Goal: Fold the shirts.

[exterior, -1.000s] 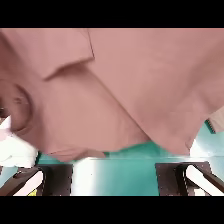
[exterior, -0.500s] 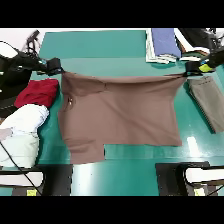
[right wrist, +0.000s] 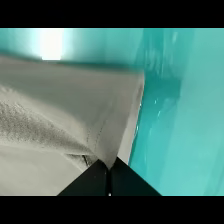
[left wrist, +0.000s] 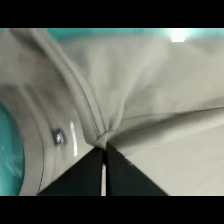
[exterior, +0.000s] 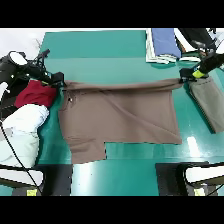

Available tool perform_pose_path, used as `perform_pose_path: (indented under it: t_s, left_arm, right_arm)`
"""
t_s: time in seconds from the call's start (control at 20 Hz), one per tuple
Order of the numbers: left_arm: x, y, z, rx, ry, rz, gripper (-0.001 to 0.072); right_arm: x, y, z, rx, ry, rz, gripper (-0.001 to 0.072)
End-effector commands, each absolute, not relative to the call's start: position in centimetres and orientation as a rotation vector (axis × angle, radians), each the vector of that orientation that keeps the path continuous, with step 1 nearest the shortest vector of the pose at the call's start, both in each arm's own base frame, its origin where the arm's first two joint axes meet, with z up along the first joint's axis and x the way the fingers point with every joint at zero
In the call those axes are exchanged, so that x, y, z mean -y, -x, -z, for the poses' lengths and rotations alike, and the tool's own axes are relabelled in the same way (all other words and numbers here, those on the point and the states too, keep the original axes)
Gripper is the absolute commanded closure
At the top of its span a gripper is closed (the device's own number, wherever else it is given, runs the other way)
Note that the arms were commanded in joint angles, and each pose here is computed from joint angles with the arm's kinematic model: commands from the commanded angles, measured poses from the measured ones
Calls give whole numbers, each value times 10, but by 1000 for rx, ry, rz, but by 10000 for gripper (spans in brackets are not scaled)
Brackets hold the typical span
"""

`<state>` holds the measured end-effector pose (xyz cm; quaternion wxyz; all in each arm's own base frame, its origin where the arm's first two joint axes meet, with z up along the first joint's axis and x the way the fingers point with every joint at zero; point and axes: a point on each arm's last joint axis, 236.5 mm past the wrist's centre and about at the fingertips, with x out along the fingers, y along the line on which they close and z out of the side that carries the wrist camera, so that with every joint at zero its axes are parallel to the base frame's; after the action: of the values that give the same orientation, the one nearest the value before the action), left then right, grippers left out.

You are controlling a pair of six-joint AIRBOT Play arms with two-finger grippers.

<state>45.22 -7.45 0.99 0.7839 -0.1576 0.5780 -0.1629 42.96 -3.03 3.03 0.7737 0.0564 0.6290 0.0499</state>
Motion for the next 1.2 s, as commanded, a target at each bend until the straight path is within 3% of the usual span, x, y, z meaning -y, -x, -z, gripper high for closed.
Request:
perform_pose_path:
  t_s: [0.0,0.05,0.1,0.15,0.2,0.45,0.6,0.9,1.15]
  left_arm:
    - [75,-427,24,-1342,332,356,683]
    - [75,-424,31,-1352,341,349,682]
    - [74,-422,36,-1360,359,328,679]
    - [74,-423,37,-1359,367,318,526]
    - [73,-423,36,-1358,377,310,229]
    - [74,-394,8,-1392,362,318,221]
    - [63,-337,6,-1419,324,247,221]
    - [78,-192,53,-1584,441,186,221]
    - [99,-150,84,-1644,571,195,220]
  right_arm:
    - [27,-402,6,-1422,-142,-103,695]
    - [23,-397,15,-1431,-154,-104,694]
    - [21,-394,21,-1438,-160,-101,638]
    - [19,-392,23,-1447,-157,-104,466]
    - [18,-391,22,-1452,-158,-106,334]
    - [25,-373,-18,-1416,-169,-88,328]
    - [24,-361,-62,-1325,-147,-84,328]
    - [6,-349,-123,-1151,-83,-111,328]
    - [-6,-344,-128,-1146,-62,-141,328]
